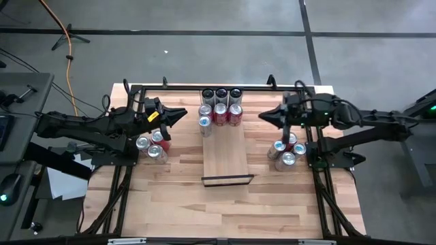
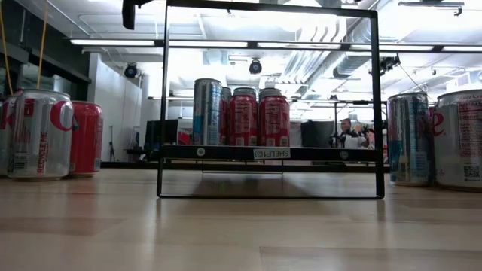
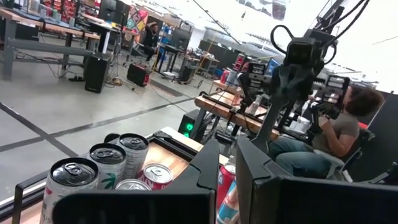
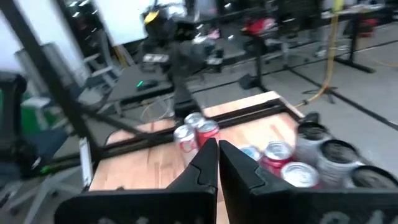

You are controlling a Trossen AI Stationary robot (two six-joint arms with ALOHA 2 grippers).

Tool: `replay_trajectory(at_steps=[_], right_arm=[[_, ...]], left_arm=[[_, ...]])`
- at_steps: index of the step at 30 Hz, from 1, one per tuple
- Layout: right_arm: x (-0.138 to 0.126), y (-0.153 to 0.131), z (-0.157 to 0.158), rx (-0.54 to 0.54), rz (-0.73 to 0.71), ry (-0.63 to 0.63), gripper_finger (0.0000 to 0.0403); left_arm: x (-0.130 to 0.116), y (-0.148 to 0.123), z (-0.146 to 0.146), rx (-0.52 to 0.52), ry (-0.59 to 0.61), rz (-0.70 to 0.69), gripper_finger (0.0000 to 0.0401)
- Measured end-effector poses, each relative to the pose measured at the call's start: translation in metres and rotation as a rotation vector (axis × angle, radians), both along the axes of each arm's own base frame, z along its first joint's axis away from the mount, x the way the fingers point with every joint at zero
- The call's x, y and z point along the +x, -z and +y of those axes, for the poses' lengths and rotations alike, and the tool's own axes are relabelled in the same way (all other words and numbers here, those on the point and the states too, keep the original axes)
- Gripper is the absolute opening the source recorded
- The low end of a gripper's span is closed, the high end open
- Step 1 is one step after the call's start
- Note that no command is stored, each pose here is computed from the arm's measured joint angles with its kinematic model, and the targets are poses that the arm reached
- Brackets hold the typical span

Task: Place canned beverage on shelf
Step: Put the left blue soda can on the shelf aligned with the other blue soda cans

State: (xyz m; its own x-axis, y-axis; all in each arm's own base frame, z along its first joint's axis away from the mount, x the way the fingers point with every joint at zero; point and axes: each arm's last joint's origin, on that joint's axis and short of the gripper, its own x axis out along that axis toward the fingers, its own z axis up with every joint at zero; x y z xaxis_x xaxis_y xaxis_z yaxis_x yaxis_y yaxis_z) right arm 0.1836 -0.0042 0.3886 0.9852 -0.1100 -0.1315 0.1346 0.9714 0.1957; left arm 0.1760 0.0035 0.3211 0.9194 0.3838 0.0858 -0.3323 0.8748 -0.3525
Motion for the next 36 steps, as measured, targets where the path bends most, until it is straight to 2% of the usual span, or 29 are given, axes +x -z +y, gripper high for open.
replay_trajectory(at_steps=[7,29,32,36], right_arm=[[0.018,0.01,0.0,0.001,0.058,-0.018,0.0],[0.017,0.01,0.0,0.008,0.054,0.013,0.0003],[0.017,0.01,-0.001,0.011,0.054,0.04,0.0028],[0.017,0.011,-0.002,0.014,0.059,0.082,0.0109]], left_arm=[[0.0,0.0,0.0,0.0,0.001,0.0,0.0003],[0.0,0.0,0.0,-0.001,0.001,0.001,0.0003],[0.0,0.0,0.0,-0.001,0.002,0.001,0.0003],[0.0,0.0,0.0,-0.001,0.001,0.001,0.0003]])
